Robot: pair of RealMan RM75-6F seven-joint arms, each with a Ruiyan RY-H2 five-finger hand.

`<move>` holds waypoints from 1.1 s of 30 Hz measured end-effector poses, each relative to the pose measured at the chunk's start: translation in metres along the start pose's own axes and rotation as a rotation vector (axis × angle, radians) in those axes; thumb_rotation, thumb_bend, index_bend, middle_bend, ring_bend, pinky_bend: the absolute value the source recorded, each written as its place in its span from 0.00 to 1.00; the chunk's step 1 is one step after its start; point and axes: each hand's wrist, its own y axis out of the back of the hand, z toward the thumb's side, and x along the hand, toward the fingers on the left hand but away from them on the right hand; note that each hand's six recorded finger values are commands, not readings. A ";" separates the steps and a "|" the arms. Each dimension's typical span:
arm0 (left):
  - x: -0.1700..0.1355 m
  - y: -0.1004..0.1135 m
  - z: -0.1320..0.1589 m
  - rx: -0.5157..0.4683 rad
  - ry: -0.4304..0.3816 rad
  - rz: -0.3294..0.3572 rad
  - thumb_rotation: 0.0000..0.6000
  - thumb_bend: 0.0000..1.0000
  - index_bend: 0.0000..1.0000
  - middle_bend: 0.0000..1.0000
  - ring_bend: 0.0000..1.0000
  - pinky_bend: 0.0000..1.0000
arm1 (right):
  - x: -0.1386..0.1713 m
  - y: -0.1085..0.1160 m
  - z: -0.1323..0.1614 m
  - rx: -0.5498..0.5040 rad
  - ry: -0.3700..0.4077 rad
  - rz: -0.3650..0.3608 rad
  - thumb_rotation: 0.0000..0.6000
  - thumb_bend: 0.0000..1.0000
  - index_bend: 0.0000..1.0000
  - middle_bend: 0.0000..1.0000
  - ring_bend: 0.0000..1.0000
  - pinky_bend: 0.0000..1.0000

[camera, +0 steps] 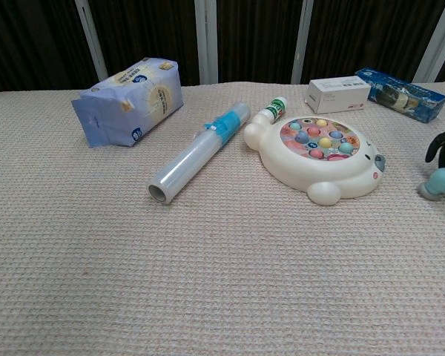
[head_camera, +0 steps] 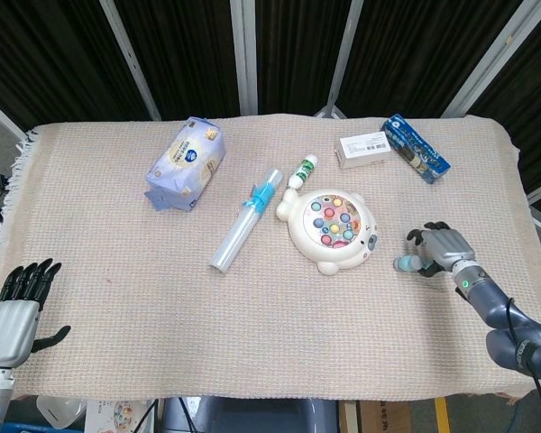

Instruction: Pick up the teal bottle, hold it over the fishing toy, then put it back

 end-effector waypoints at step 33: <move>-0.001 0.001 -0.006 -0.019 -0.001 0.021 1.00 0.16 0.00 0.00 0.00 0.00 | 0.032 0.019 -0.002 -0.094 0.006 -0.120 1.00 0.21 0.00 0.00 0.00 0.00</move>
